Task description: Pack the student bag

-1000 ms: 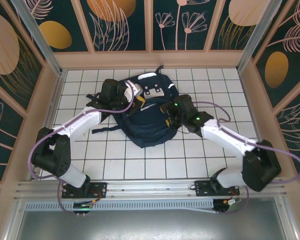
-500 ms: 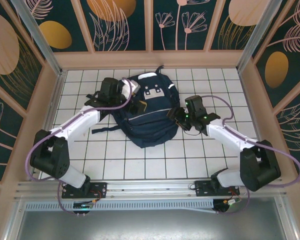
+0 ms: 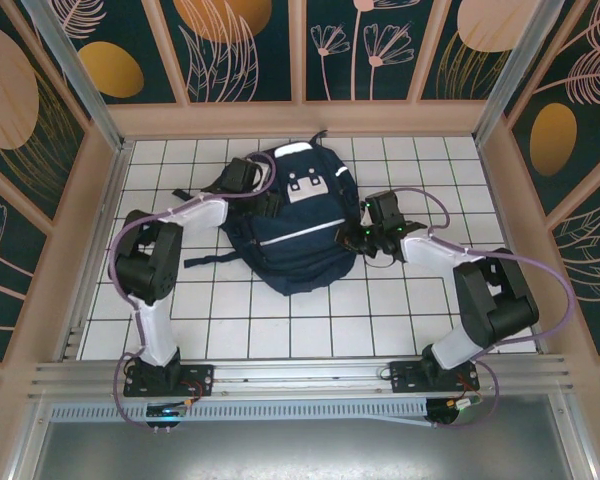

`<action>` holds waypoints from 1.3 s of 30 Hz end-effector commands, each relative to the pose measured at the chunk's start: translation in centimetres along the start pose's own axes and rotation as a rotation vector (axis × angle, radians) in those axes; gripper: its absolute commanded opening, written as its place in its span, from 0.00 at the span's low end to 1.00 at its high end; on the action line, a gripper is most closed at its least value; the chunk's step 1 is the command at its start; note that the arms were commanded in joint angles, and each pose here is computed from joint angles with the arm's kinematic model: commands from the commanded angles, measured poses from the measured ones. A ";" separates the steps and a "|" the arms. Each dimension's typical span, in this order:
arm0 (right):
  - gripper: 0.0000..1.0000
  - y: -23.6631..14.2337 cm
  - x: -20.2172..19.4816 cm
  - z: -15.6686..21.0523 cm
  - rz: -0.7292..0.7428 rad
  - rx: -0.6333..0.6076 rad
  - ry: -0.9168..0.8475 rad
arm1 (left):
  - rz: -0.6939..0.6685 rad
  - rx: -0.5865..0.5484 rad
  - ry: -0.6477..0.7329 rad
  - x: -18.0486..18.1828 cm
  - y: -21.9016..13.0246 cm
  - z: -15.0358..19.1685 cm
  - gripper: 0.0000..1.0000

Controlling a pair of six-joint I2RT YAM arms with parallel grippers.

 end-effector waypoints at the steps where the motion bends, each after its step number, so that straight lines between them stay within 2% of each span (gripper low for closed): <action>1: 0.11 -0.1 -0.8 -2.8 -0.008 -0.059 -0.079 | 0.113 0.034 -0.045 -0.6 -0.8 1.4 0.92; 5: 0.09 -0.2 -2.3 -5.1 -0.082 -0.074 -0.074 | 0.243 0.078 -0.081 -1.5 -2.8 5.4 0.94; 7: 0.09 0.1 -2.9 -6.0 -0.089 -0.080 -0.072 | 0.267 0.110 -0.059 -2.3 -3.9 7.8 0.94; 10: 0.09 0.8 -3.1 -7.5 -0.085 -0.101 -0.109 | 0.278 0.137 -0.009 -3.7 -6.1 9.6 0.93; 14: 0.16 2.2 -3.0 -9.9 -0.076 -0.133 -0.169 | 0.385 0.121 0.037 -5.0 -8.7 9.4 0.91; 17: 0.29 2.6 -2.6 -11.7 -0.134 -0.136 -0.191 | 0.419 0.058 0.110 -5.5 -10.6 7.4 0.86; 19: 0.33 1.6 -2.4 -12.8 -0.196 -0.141 -0.163 | 0.462 0.005 0.257 -6.1 -12.2 6.1 0.82; 21: 0.36 -0.2 -2.3 -12.9 -0.197 -0.164 -0.137 | 0.473 -0.067 0.440 -6.3 -13.5 5.4 0.83; 25: 0.40 -3.9 -2.1 -10.6 -0.115 -0.180 -0.131 | 0.453 -0.323 0.960 -6.3 -14.8 6.3 0.87; 26: 0.41 -4.7 -2.1 -9.6 -0.096 -0.173 -0.125 | 0.421 -0.396 1.041 -6.4 -14.7 6.2 0.89; 28: 0.42 -6.0 -2.2 -7.5 -0.075 -0.171 -0.120 | 0.354 -0.459 1.080 -6.4 -14.1 4.9 0.90; 31: 0.43 -7.6 -2.5 -4.3 -0.069 -0.166 -0.116 | 0.375 -0.384 1.164 -7.1 -12.3 3.4 0.83; 32: 0.43 -8.1 -2.5 -3.5 -0.075 -0.167 -0.117 | 0.386 -0.351 1.206 -7.2 -11.3 4.0 0.81; 36: 0.43 -9.5 -2.3 -0.9 -0.081 -0.160 -0.126 | 0.402 -0.330 1.352 -8.0 -9.9 5.1 0.81; 39: 0.44 -10.3 -1.6 0.3 -0.093 -0.181 -0.144 | 0.403 -0.278 1.391 -8.9 -9.0 5.2 0.81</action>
Point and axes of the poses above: each hand's point on the last joint's axis, 136 mm out from that joint toward the fingers, its own y axis out along the fingers, its own x axis along the line the jaws close on, z = x × y, the point moved 10 cm from there along -y, back along the fingers, and after that the axes turned 1 degree about -y, right-handed, at the moved point
